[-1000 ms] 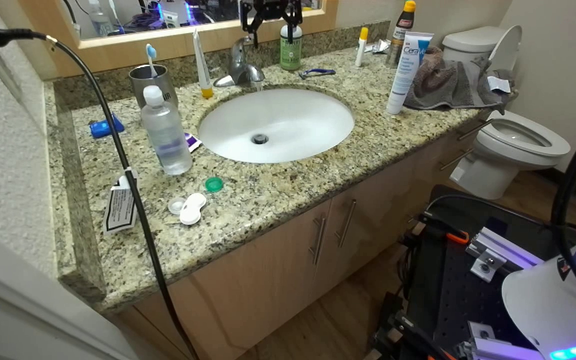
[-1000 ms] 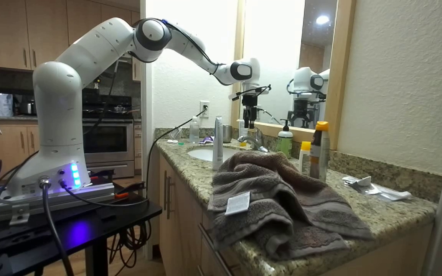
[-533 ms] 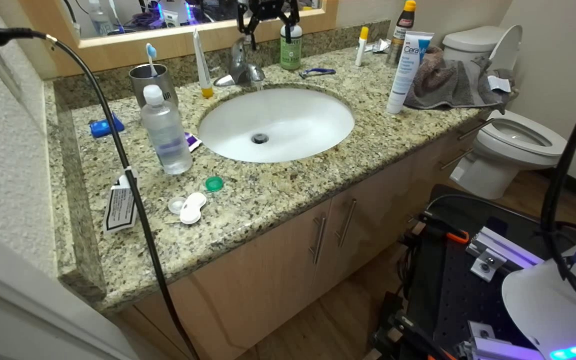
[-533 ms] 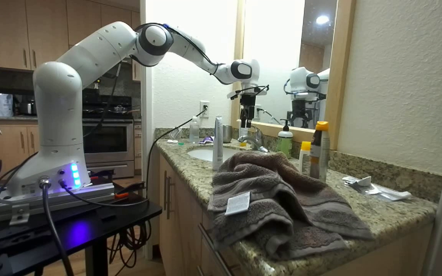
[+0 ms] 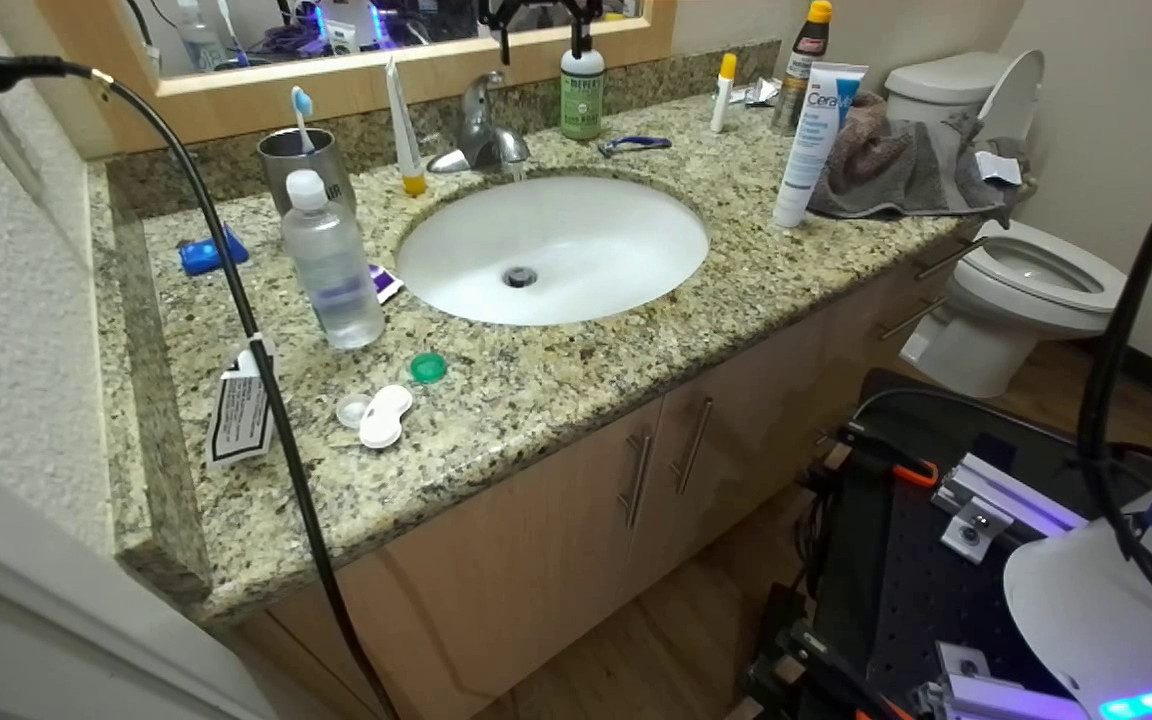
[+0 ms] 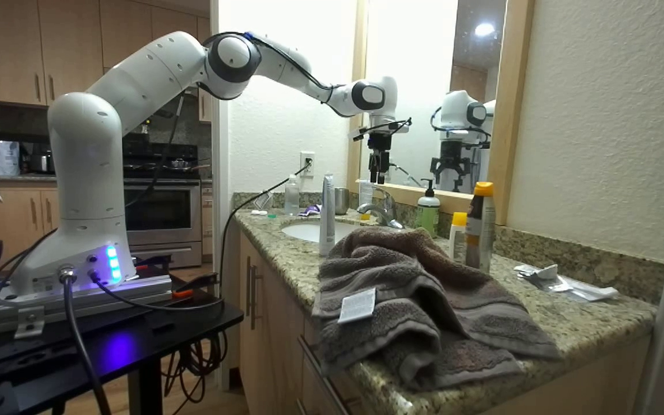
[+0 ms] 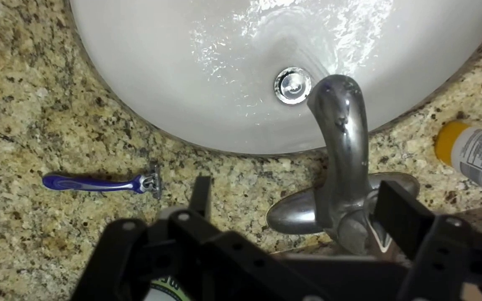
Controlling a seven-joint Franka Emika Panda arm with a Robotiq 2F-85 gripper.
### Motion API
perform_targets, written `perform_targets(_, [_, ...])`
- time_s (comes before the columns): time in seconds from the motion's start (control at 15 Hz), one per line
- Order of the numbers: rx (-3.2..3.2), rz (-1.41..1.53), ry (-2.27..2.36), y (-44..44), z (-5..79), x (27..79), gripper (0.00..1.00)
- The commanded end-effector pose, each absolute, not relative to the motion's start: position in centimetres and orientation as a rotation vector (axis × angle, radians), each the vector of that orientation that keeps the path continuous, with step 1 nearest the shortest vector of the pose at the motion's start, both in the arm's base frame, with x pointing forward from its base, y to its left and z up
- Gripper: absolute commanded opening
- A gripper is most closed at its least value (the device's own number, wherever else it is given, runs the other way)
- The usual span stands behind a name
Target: Close the tap
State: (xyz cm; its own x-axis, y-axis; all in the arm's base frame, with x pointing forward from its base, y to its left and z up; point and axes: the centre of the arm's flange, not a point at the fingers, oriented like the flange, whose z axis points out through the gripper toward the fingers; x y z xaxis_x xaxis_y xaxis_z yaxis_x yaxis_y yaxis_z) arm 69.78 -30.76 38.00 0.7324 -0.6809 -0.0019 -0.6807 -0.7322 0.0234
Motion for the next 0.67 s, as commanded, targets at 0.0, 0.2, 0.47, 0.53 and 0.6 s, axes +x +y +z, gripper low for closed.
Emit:
perform_targets(0.0, [2.948,0.011,-1.15,-31.2,37.7,71.2,1.0])
perform_targets(0.2, [2.93,0.035,-1.154,-30.9,37.3,71.7,1.0])
perform_targets(0.47, [2.881,0.032,-1.189,-32.0,36.0,72.0,1.0])
perform_targets(0.53, [2.873,0.031,-1.191,-32.1,35.9,71.9,1.0])
perform_targets(0.6, [2.869,0.025,-1.198,-32.2,35.7,71.9,1.0])
